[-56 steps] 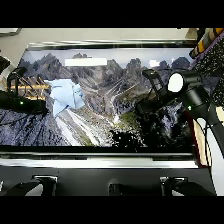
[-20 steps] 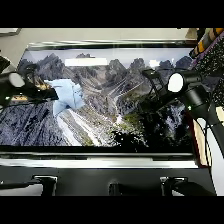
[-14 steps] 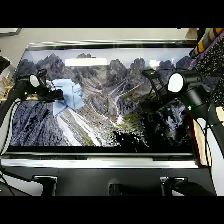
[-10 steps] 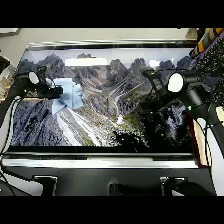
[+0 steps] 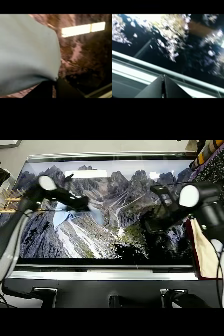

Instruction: Fold the clothes and pants, and hang the long-sleeved shirts on hangers.

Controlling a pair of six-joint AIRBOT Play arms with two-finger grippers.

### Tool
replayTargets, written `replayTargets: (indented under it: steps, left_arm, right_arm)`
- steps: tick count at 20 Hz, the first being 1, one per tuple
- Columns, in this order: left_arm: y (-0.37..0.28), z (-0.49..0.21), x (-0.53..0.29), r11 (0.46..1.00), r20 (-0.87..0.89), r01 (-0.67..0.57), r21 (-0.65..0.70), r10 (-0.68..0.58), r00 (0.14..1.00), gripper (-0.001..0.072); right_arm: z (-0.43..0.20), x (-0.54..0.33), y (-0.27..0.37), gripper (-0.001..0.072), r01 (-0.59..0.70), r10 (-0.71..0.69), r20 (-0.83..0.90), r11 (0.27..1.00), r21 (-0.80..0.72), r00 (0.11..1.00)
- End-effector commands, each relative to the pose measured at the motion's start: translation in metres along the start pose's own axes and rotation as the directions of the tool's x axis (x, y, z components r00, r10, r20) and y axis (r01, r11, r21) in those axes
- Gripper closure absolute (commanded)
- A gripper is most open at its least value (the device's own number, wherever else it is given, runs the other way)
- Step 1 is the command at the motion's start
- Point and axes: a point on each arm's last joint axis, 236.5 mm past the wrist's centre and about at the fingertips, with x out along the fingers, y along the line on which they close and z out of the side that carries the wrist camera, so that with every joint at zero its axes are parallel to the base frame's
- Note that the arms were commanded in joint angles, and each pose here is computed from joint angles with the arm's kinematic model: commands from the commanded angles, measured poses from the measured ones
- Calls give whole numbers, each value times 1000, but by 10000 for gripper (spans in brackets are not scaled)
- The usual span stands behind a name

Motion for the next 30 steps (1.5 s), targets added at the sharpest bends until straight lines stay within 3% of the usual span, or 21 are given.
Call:
replayTargets:
  steps: [1, 5, 10, 11, 13, 14, 15, 16, 19, 23, 24, 27, 29, 30]
  left_arm:
    - [-102, -42, 43, 993, -46, 118, 18, -117, 992, 691]
    - [-166, -90, 107, 986, -80, 159, 45, -155, 985, 692]
    - [-164, -148, 171, 993, -235, 114, 33, -103, 966, 681]
    - [-163, -140, 166, 992, -219, 120, 30, -110, 970, 574]
    - [-157, -116, 144, 991, -178, 133, 32, -125, 976, 213]
    - [-149, -102, 126, 989, -160, 138, 44, -129, 979, 174]
    - [-139, -90, 107, 990, -147, 133, 52, -124, 981, 174]
    - [-123, -77, 84, 993, -131, 109, 46, -102, 986, 174]
    - [-72, -47, 10, 999, -57, 17, 52, -14, 998, 175]
    - [-9, -29, -85, 991, 63, -133, 9, 132, 989, 177]
    - [2, -26, -104, 988, 94, -152, -12, 152, 984, 177]
    - [24, -18, -139, 985, 162, -159, -74, 169, 972, 177]
    - [36, -14, -148, 981, 178, -162, -106, 180, 968, 177]
    - [41, -12, -149, 979, 179, -165, -118, 184, 966, 177]
  right_arm:
    - [-31, -34, -21, 674, 105, -105, 12, 994, 5, 994]
    - [-51, -71, -38, 676, 194, -194, 111, 981, 15, 975]
    - [-58, -104, -46, 676, 242, -245, 258, 969, 43, 934]
    - [-55, -108, -46, 676, 242, -245, 289, 969, 45, 925]
    - [-43, -113, -44, 671, 230, -236, 345, 971, 60, 909]
    - [-34, -112, -41, 606, 204, -224, 372, 975, 92, 901]
    - [-24, -110, -38, 507, 164, -206, 400, 977, 137, 893]
    - [-12, -106, -29, 483, 98, -168, 424, 978, 182, 890]
    - [30, -88, 12, 503, -114, 19, 460, 977, 179, 888]
    - [66, -63, 17, 491, -108, 71, 400, 992, 69, 914]
    - [74, -61, 19, 468, -168, 129, 403, 984, 63, 906]
    - [104, -77, -9, 442, -414, 285, 511, 897, 155, 811]
    - [100, -65, -53, 431, -447, 290, 495, 863, 234, 819]
    - [90, -48, -73, 345, -444, 298, 445, 855, 269, 844]
